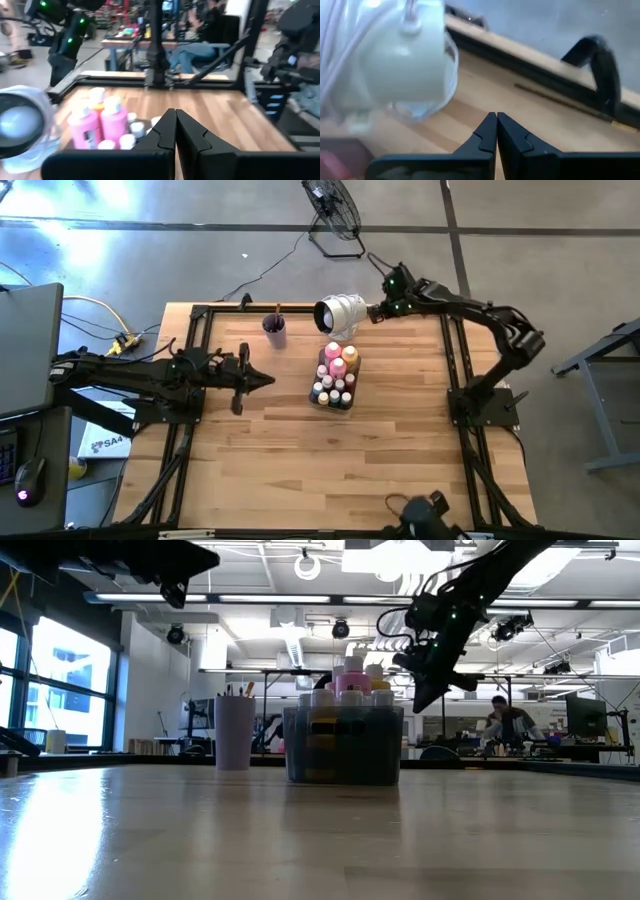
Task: Pick & Place Paint Supplies
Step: Put the gold paint brush into the violet cup
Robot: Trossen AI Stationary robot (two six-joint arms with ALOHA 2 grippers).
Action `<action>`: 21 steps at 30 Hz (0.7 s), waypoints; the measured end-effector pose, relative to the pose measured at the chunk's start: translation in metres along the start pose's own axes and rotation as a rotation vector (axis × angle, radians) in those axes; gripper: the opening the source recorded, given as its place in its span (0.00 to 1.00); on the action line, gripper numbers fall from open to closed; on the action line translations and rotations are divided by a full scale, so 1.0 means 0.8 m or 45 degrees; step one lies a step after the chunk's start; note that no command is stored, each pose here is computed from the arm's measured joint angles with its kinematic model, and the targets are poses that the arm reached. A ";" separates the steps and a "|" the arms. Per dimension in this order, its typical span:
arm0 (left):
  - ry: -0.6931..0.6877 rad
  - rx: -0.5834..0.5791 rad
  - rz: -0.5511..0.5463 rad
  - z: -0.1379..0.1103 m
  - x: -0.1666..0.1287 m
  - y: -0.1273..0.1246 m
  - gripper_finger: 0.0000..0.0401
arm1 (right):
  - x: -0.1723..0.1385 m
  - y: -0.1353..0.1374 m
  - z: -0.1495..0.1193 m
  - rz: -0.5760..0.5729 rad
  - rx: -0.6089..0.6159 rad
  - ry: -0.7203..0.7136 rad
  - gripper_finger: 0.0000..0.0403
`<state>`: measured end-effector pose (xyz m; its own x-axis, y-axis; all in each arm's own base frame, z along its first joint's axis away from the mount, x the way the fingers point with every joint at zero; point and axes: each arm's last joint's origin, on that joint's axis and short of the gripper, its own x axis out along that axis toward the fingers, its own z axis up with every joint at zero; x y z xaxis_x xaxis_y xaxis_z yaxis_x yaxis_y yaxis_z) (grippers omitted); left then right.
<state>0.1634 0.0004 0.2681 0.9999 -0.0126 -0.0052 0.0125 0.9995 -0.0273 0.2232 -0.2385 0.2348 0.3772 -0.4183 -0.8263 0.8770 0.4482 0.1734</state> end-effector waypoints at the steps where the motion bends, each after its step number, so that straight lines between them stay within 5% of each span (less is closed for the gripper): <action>1: 0.009 0.013 0.023 -0.001 0.000 0.001 0.00 | 0.003 -0.004 0.006 -0.001 0.004 -0.002 0.01; 11: 0.027 0.207 0.212 -0.001 -0.001 0.006 0.00 | 0.048 -0.062 0.024 -0.072 0.151 0.118 0.01; 21: 0.031 0.291 0.239 -0.001 -0.001 0.007 0.00 | 0.088 -0.065 0.004 -0.260 0.181 0.253 0.01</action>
<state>0.1629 0.0059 0.2673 0.9844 0.1755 -0.0130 -0.1693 0.9646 0.2022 0.2053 -0.2936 0.1693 0.1358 -0.3196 -0.9378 0.9666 0.2502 0.0547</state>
